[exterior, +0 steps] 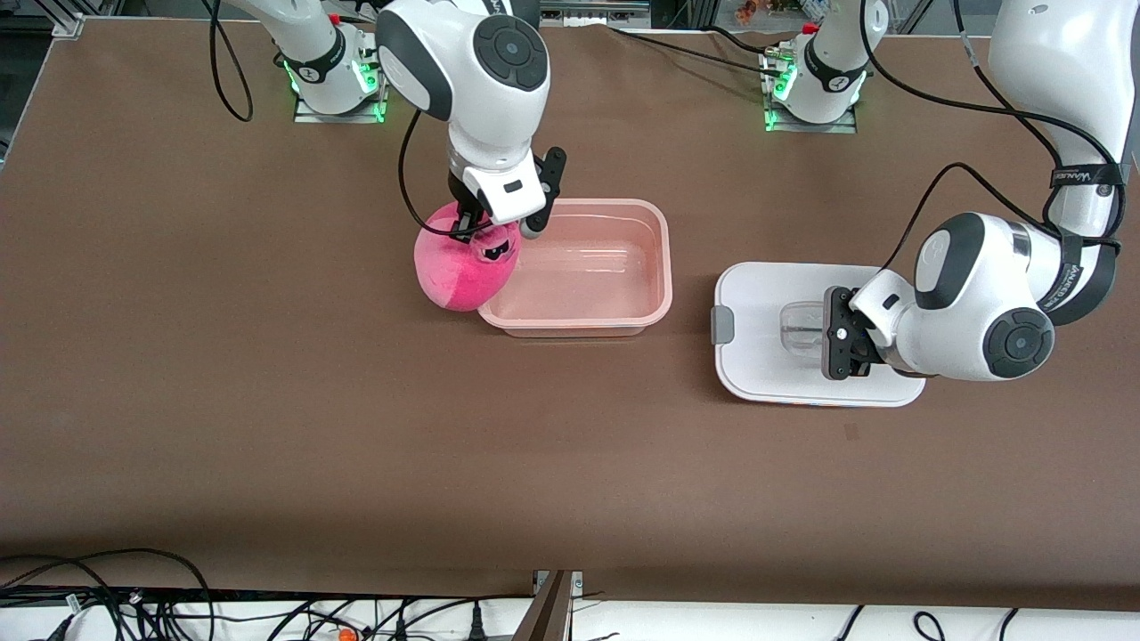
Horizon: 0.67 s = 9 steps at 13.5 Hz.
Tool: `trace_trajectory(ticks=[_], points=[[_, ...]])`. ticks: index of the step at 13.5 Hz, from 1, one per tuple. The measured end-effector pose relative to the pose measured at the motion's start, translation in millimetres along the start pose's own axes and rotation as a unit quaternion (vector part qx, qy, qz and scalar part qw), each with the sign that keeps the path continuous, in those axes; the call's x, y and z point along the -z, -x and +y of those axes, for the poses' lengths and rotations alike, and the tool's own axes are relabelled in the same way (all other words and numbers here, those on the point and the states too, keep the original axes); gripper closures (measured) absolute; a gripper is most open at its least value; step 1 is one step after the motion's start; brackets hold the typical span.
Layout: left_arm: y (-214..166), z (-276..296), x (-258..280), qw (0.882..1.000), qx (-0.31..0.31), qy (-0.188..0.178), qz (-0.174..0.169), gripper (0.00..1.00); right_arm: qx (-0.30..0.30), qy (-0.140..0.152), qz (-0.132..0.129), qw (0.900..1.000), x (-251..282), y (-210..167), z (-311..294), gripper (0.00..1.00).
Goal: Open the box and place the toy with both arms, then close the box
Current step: 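Carry the pink plush toy with the right gripper into the tub, then release the toy in the tub and withdraw the right gripper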
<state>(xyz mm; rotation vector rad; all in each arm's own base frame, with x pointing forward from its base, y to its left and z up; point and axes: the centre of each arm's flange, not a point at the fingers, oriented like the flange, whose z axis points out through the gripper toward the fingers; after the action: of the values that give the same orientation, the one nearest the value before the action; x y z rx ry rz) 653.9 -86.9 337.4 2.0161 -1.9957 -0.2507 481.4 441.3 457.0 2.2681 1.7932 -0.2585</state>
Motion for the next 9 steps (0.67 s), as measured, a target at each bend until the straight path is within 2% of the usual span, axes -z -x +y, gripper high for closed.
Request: trace_trajectory(ticks=[2,3,4,6,7,9], points=[[1.2,-0.2,-0.3,1.0,0.001,0.0,0.0,0.93,-0.008,0.01,-0.002,1.0,-3.6,-19.5,-20.2,0.94],[1.9,-0.4,-0.6,1.0,0.001,0.001,0.0,0.93,-0.019,0.014,0.004,1.0,-5.1,-30.8,-30.7,0.94],[2.3,-0.5,-0.8,1.0,0.002,0.001,0.0,0.93,-0.039,0.018,0.014,0.999,-6.4,-42.1,-40.4,0.89],[2.5,-0.6,-1.1,1.0,0.002,0.001,0.0,0.93,-0.095,0.021,0.037,0.995,-7.3,-57.3,-49.9,0.75],[2.6,-0.7,-1.3,1.0,0.002,0.002,0.0,0.93,-0.122,0.022,0.051,0.991,-3.4,-60.6,-49.2,0.61],[3.0,-1.0,-2.0,1.0,0.002,0.002,0.0,0.93,-0.168,0.003,0.081,0.982,18.1,-60.1,-44.2,0.43]])
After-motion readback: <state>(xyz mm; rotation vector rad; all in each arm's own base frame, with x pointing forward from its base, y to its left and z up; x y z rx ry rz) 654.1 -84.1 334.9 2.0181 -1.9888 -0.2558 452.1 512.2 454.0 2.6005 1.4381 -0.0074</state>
